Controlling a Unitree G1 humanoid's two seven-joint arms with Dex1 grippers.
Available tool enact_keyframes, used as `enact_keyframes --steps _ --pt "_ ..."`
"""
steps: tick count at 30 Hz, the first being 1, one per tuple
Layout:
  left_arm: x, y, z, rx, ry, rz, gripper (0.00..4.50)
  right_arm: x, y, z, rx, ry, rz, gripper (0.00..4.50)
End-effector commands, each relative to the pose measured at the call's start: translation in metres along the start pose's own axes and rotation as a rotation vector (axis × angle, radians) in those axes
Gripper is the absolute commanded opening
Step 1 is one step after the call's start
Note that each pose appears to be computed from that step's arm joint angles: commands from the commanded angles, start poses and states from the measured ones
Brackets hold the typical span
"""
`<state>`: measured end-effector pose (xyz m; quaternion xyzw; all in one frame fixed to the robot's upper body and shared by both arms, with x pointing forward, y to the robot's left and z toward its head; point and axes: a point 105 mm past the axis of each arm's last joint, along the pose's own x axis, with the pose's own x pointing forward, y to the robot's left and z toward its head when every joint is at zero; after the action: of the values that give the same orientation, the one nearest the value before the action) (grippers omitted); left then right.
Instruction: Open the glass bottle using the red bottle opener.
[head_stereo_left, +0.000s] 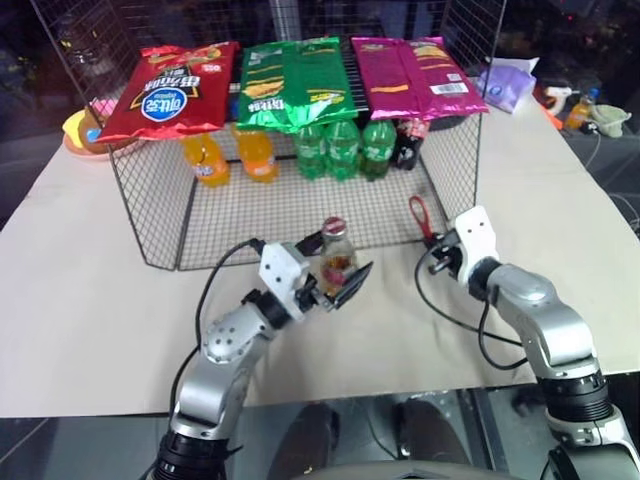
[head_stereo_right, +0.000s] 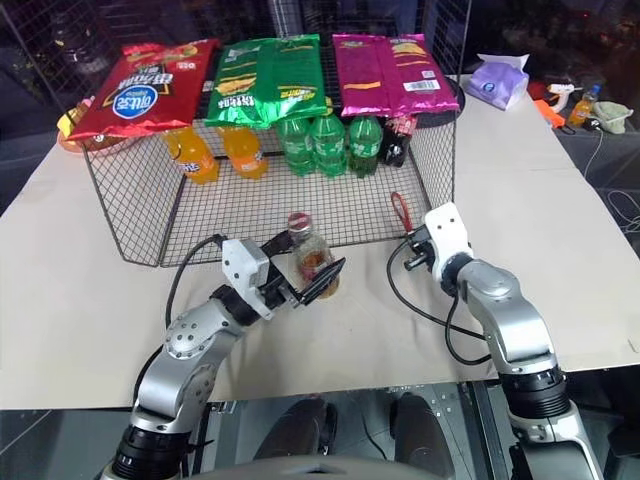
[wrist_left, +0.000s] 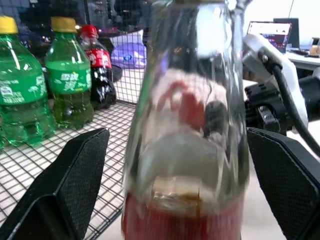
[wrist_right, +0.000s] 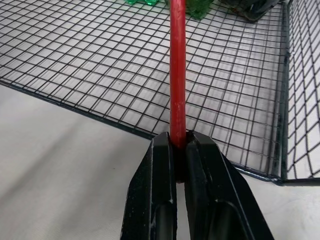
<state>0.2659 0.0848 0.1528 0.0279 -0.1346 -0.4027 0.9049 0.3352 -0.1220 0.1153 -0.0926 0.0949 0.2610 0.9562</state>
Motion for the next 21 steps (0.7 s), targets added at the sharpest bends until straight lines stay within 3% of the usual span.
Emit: enact_keyframes --steps 1,11,21 --pt "-0.0035 -0.0089 0.0252 -0.036 -0.103 -0.058 4.47 0.0001 0.0008 0.0148 -0.028 -0.054 0.009 0.0" --pt "-0.0108 -0.0039 0.0328 -0.012 -0.137 -0.086 4.47 0.0007 0.0024 0.0128 -0.03 -0.048 0.018 0.0" --pt "-0.0042 -0.0038 0.0239 0.002 -0.105 -0.074 4.47 0.0014 0.0012 0.0145 -0.035 -0.052 0.019 0.0"
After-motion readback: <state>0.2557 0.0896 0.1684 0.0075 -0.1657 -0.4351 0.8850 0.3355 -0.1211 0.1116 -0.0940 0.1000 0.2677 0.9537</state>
